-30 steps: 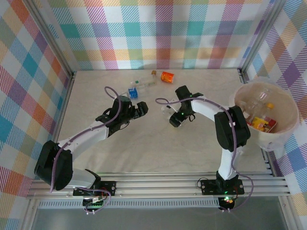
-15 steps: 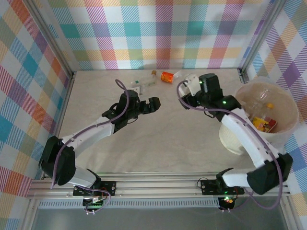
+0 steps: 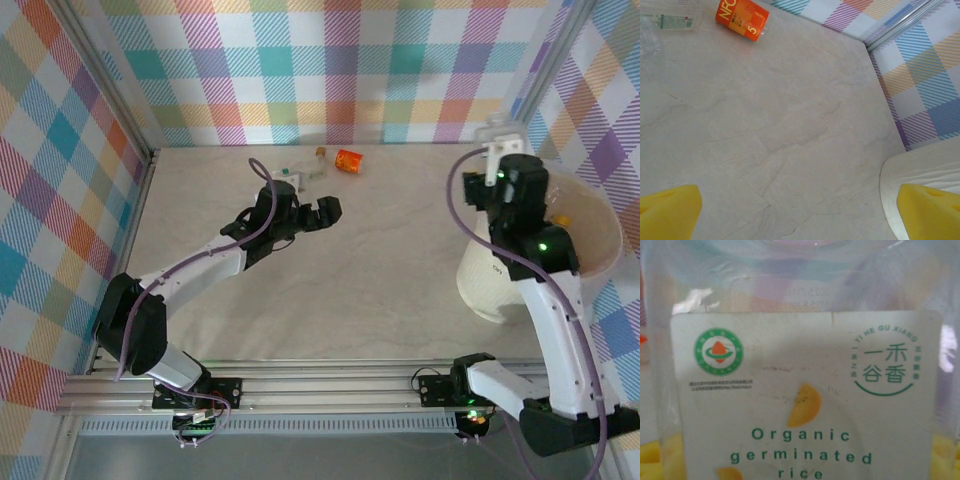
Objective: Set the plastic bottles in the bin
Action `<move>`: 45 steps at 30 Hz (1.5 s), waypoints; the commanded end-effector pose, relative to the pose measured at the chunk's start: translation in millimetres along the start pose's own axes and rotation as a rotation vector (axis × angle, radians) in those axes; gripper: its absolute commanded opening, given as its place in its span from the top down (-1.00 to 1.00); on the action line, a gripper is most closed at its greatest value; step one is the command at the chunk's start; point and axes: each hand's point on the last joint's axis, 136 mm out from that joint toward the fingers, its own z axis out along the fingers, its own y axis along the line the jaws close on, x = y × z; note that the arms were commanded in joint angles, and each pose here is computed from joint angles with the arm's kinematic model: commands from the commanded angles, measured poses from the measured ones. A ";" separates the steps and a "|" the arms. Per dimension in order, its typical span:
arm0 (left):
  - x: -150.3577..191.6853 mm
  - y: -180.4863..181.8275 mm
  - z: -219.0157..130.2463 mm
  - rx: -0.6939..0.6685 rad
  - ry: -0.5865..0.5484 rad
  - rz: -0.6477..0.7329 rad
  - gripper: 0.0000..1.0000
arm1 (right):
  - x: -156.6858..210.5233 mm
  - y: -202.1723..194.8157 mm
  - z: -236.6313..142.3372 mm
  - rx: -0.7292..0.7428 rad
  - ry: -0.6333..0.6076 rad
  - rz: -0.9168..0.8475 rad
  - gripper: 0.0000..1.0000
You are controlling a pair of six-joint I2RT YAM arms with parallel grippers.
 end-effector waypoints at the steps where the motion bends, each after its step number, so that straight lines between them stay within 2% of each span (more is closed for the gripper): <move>1: -6.5 -19.9 1.0 0.049 -0.001 -0.009 -1.00 | 14.6 -53.7 -7.3 0.209 0.025 0.102 -0.18; 7: -5.6 -30.0 0.6 0.060 0.030 -0.004 -1.00 | 55.1 -96.8 -11.6 0.388 0.113 0.190 -0.22; 13: -3.9 -31.1 -1.7 0.053 0.040 -0.010 -1.00 | 95.5 -116.9 -15.8 0.489 0.223 0.255 -0.44; 15: -3.7 -32.6 -3.4 0.056 0.039 -0.013 -1.00 | 107.8 -122.8 -17.1 0.517 0.251 0.288 -0.54; 18: -3.4 -33.5 -5.7 0.054 0.039 -0.013 -1.00 | 121.4 -124.3 -15.6 0.515 0.300 0.322 -0.81; 20: -3.0 -33.1 -7.3 0.049 0.039 -0.011 -1.00 | 126.3 -124.6 -14.2 0.517 0.332 0.318 -0.98; 29: -1.1 -26.9 -5.0 0.030 0.031 -0.009 -1.00 | 109.1 -133.3 -24.1 0.534 0.291 0.357 -0.99; 38: 2.6 -19.3 2.8 -0.002 0.041 -0.006 -1.00 | 87.6 -90.7 -7.2 0.240 0.244 0.466 -0.99; 45: -3.1 1.2 -6.2 -0.103 -0.015 -0.004 -1.00 | 31.4 -17.8 -10.8 -0.247 0.119 0.546 -0.99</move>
